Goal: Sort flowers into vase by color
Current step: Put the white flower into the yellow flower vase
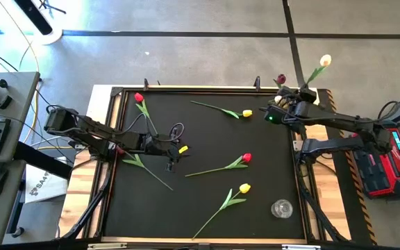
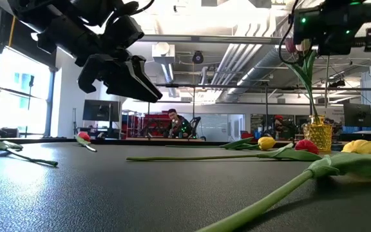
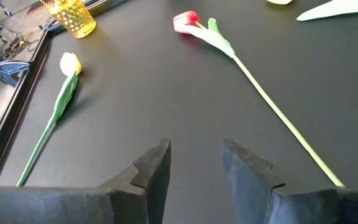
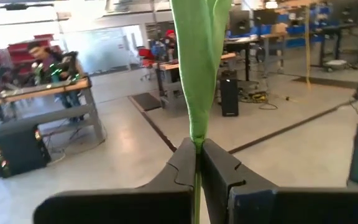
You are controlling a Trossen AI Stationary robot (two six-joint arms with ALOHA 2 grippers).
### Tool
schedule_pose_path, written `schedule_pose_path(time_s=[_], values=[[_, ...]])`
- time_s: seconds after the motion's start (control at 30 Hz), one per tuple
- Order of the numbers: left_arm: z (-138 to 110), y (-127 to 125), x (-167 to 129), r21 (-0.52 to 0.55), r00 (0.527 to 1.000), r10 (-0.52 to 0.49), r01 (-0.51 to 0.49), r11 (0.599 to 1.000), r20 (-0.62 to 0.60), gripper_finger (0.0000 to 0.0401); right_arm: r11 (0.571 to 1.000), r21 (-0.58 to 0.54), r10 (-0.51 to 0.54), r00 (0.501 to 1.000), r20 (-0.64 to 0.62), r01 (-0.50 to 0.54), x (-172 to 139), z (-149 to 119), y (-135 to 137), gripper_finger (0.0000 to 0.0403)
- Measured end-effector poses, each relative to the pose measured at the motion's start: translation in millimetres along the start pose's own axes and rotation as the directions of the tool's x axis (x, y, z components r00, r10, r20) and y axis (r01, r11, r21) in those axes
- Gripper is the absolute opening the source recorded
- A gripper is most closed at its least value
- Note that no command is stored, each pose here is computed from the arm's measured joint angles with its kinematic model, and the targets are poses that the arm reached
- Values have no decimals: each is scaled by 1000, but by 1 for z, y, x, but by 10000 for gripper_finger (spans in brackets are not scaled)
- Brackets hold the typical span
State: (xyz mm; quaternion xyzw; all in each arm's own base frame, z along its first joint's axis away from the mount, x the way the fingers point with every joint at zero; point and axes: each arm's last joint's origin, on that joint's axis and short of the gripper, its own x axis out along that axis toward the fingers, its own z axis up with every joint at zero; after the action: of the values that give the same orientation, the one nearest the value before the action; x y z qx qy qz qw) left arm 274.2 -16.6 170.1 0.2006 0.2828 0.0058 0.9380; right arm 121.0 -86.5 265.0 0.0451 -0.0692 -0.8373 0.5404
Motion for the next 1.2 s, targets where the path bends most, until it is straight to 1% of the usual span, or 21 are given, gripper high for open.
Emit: schedule_pose_path(time_s=[0.27, 0.5, 0.7, 0.97, 1.07, 1.2], values=[[0, 0, 0, 0, 1000, 0, 0, 1000, -1, 133, 991, 116, -63, 998, 11, 62, 10, -12, 4, 0], [-2, -1, 0, 4, 1000, -6, 7, 1000, -18, 133, 994, 50, -99, 995, 17, 98, 16, -15, 5, 0], [-1, 0, 0, 3, 1000, -5, 5, 1000, -14, 133, 994, 49, -98, 995, 17, 97, 15, -15, 5, 0], [1, 0, 0, -18, 1000, 2, -2, 1000, 8, 133, 990, 89, -114, 993, 20, 111, 19, -17, 10, 0], [1, 0, 0, -19, 1000, 2, -2, 1000, 7, 133, 988, 82, -133, 991, 23, 130, 23, -22, 15, 0], [1, 0, 0, -19, 1000, 1, -1, 1000, 6, 133, 989, 32, -145, 989, 25, 144, 26, -33, 22, 0]])
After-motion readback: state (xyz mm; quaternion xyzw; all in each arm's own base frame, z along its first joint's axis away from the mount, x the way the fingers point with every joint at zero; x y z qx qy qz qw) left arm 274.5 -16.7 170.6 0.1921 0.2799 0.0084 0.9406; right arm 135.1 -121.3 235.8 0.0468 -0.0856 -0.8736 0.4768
